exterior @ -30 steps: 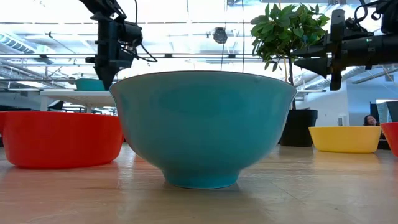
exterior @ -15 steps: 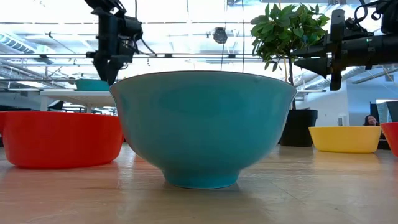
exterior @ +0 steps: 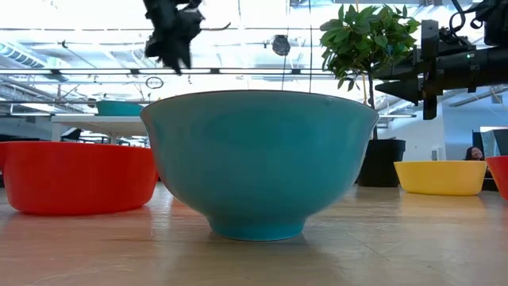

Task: Pick & Place Mini bowls
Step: Stack the bottom blue patterned bowl on top of the blue patterned bowl on the shelf

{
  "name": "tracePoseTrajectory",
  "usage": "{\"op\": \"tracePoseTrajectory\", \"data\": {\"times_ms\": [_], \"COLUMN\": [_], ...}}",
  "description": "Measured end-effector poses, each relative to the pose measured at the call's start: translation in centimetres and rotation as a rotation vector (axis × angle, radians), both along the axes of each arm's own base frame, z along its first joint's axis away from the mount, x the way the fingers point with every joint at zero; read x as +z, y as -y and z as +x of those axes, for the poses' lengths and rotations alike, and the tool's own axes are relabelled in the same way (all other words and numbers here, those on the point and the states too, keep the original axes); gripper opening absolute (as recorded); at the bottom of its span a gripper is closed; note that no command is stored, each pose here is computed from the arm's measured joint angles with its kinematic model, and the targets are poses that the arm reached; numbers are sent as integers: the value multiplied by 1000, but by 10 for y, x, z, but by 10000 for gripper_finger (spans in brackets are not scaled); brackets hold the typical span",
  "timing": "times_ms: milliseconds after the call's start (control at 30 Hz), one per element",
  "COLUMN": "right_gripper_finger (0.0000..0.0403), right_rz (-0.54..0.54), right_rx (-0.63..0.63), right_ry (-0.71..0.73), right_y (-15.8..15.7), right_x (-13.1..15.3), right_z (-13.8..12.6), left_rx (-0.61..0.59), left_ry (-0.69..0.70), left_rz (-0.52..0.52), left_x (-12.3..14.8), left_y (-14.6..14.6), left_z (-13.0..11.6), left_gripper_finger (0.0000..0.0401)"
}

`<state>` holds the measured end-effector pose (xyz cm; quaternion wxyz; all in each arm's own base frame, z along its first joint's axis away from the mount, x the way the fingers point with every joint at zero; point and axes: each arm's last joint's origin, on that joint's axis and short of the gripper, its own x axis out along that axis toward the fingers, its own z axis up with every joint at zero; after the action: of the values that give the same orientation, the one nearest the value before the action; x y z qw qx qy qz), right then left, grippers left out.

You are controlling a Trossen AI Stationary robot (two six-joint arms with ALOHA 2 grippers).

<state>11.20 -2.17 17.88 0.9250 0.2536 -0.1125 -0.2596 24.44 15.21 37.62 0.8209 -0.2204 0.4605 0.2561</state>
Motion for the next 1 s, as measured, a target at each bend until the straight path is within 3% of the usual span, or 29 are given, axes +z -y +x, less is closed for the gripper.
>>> {"op": "tracePoseTrajectory", "data": {"times_ms": [133,267,367,433,567,700,1000], "right_gripper_finger": [116,116,116,116,116,116,116], "right_rz": [20,41,55,37,-12,-42,-57], "right_rx": [9,93,110,114,204,309,424], "right_ry": [13,-3,-182,-288,-403,-479,-578], "right_y": [0,-2,-3,-3,-4,-7,-12], "right_x": [0,-2,-17,-12,3,14,16], "right_z": [0,2,4,6,12,19,32], "left_rx": [-167,-299,-368,-363,-306,-341,-704], "left_ry": [84,147,150,147,132,63,-133], "left_rz": [42,47,17,-31,-108,-137,-197], "left_x": [5,8,6,0,-17,-41,-107], "left_y": [41,82,112,130,161,191,263], "left_z": [29,48,55,61,75,92,118], "left_gripper_finger": [175,175,175,175,175,175,175]}}
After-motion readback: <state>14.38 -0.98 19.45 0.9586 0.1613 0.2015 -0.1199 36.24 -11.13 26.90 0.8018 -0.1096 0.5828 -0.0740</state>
